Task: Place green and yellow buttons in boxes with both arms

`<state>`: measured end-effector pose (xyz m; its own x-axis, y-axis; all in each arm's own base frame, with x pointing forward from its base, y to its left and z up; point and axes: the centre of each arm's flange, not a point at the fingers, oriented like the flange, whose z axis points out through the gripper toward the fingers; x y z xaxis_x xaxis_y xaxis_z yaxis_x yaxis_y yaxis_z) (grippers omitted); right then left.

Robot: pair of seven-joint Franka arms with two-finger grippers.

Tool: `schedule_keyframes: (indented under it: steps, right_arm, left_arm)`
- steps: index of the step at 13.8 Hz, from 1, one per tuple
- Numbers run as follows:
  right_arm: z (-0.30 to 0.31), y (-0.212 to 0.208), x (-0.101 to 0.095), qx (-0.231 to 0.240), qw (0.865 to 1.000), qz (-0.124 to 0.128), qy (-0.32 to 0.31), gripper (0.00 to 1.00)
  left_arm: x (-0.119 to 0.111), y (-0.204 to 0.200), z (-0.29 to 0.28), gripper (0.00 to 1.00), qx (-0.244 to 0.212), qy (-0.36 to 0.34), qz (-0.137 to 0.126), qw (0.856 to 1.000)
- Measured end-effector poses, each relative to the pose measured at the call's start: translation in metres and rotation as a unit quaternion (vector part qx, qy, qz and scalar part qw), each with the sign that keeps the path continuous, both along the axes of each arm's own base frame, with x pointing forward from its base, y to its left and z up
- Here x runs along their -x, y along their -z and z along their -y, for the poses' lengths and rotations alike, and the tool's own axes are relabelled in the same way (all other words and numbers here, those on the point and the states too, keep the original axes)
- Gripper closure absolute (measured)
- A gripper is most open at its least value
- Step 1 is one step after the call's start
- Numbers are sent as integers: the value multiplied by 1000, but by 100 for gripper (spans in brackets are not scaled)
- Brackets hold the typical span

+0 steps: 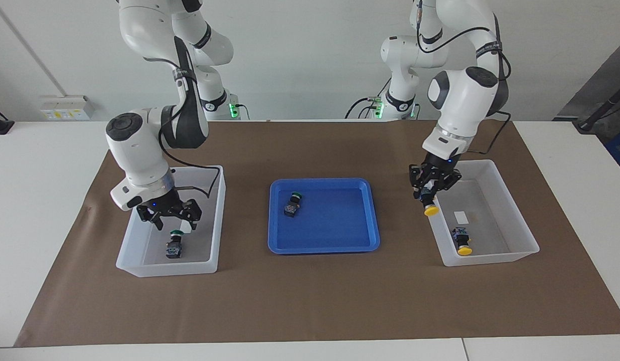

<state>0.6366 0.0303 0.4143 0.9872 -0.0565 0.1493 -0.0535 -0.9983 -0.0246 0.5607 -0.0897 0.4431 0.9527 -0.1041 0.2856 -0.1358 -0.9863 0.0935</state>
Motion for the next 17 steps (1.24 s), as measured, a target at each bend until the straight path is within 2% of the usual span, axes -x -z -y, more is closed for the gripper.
schedule_keyframes:
  steps: [3,5,8,13,16,17]
  right_arm:
    - [-43,-52,9,-6,1000,-11,19,0]
    - [-92,-59,18,-14,999,-13,40,0]
    - [-189,-53,44,-25,997,-23,67,0]
    - [-285,-5,79,-35,996,-30,74,0]
    - [-294,43,83,-33,997,-17,64,0]
    - [-293,57,82,-33,997,-18,64,0]
  left_arm:
    - [-11,12,-65,59,-13,-16,2,1000]
    - [-16,23,-100,59,-23,-19,10,1000]
    - [-28,50,-124,59,-30,-29,25,999]
    - [-60,109,-130,59,-39,-11,21,999]
    - [-66,127,-143,59,-44,-10,24,999]
    - [-67,129,-142,53,-44,-9,25,999]
